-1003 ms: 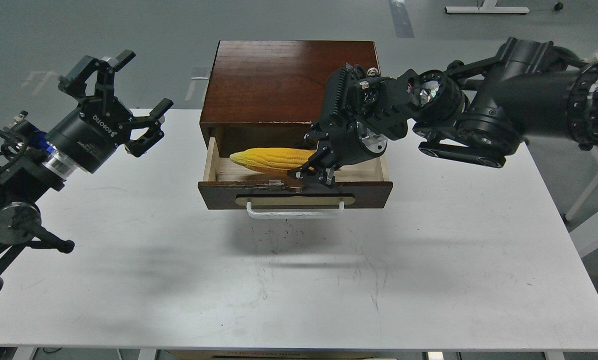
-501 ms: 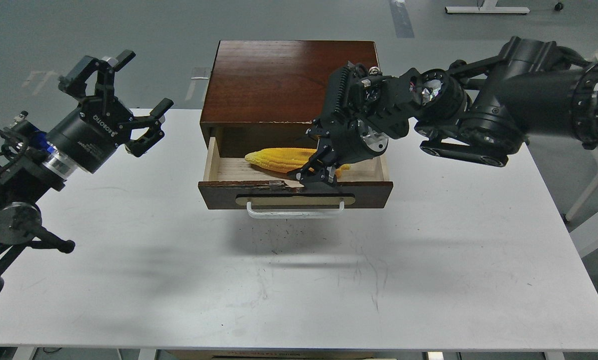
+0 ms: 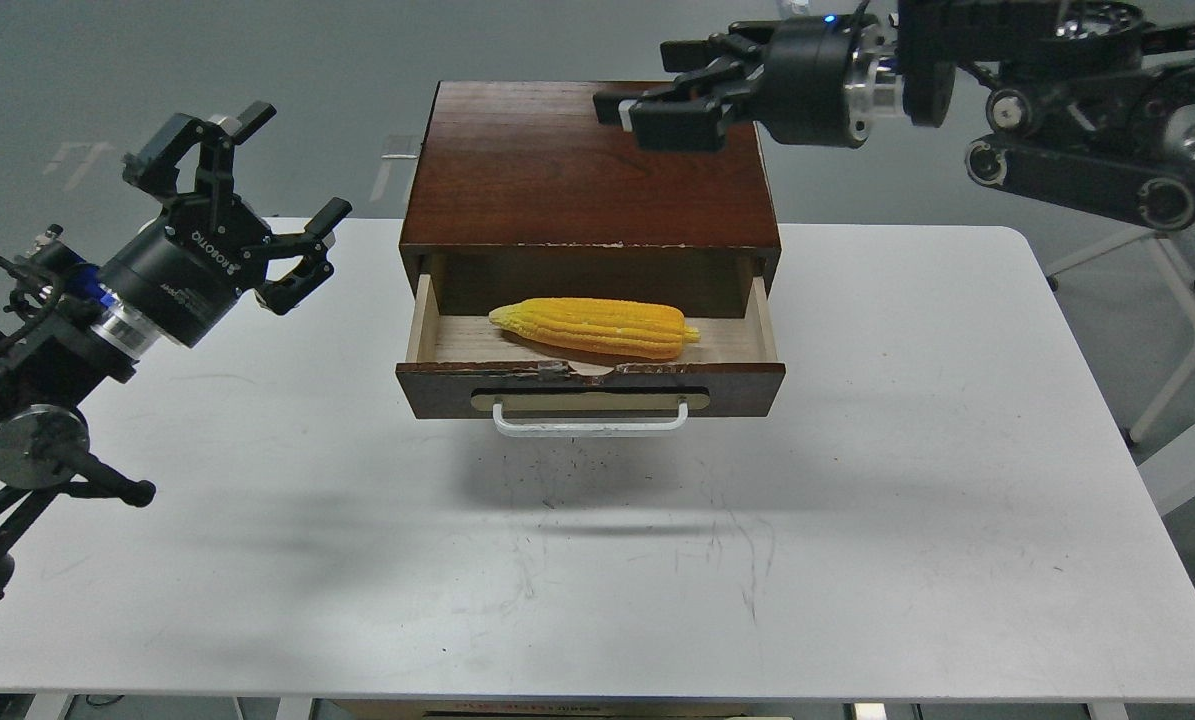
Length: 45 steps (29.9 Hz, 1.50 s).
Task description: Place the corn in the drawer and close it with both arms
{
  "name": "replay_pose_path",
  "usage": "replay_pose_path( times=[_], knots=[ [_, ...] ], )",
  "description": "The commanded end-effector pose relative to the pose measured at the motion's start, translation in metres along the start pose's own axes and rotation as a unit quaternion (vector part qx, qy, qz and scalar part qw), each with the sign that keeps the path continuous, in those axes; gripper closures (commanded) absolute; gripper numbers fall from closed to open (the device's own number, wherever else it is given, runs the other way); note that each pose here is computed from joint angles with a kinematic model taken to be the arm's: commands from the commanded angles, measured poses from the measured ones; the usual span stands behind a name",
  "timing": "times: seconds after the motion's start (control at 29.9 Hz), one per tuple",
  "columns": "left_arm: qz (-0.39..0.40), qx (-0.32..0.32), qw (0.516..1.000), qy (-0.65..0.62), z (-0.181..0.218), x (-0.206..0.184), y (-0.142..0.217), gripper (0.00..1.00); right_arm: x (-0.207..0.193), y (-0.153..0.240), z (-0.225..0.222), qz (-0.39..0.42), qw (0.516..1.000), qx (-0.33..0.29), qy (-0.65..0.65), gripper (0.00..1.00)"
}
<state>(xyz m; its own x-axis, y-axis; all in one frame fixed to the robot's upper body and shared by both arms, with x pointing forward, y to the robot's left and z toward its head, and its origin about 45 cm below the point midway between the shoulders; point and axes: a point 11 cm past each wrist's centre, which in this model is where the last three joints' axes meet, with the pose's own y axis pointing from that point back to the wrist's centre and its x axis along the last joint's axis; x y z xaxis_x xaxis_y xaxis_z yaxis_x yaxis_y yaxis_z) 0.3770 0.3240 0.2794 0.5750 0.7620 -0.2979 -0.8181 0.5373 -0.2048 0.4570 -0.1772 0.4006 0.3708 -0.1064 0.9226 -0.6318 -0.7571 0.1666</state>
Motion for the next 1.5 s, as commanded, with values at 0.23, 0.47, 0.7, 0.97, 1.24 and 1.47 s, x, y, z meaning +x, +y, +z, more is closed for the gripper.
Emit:
replay_pose_path(
  times=[0.23, 0.47, 0.7, 0.97, 1.24, 1.47],
  knots=[
    [-0.001, 0.002, 1.000, 0.002, -0.003, -0.001, 0.001, 0.01, -0.092, 0.093, 0.118, 0.205, 0.906, -0.116, -0.351, 0.04],
    [-0.001, 0.003, 1.000, 0.002, -0.004, -0.001, 0.001, 0.01, -0.153, 0.119, 0.145, 0.269, 0.793, -0.156, -0.524, 0.04],
    [-0.001, 0.010, 1.000, -0.004, -0.004, 0.000, 0.002, 0.01, -0.190, 0.106, 0.137, 0.266, 0.728, -0.143, -0.615, 0.02],
    [-0.039, 0.052, 0.991, -0.118, 0.001, -0.003, 0.001, 0.01, -0.202, 0.098, 0.133, 0.259, 0.723, -0.142, -0.625, 0.00],
    [-0.209, 0.019, 0.907, -0.365, 0.066, -0.078, -0.050, 0.01, -0.203, 0.100, 0.135, 0.260, 0.722, -0.146, -0.624, 0.00],
    [-0.345, -0.010, 0.788, -0.510, 0.066, -0.165, -0.063, 0.01, -0.208, 0.103, 0.136, 0.260, 0.720, -0.151, -0.626, 0.00]
  ],
)
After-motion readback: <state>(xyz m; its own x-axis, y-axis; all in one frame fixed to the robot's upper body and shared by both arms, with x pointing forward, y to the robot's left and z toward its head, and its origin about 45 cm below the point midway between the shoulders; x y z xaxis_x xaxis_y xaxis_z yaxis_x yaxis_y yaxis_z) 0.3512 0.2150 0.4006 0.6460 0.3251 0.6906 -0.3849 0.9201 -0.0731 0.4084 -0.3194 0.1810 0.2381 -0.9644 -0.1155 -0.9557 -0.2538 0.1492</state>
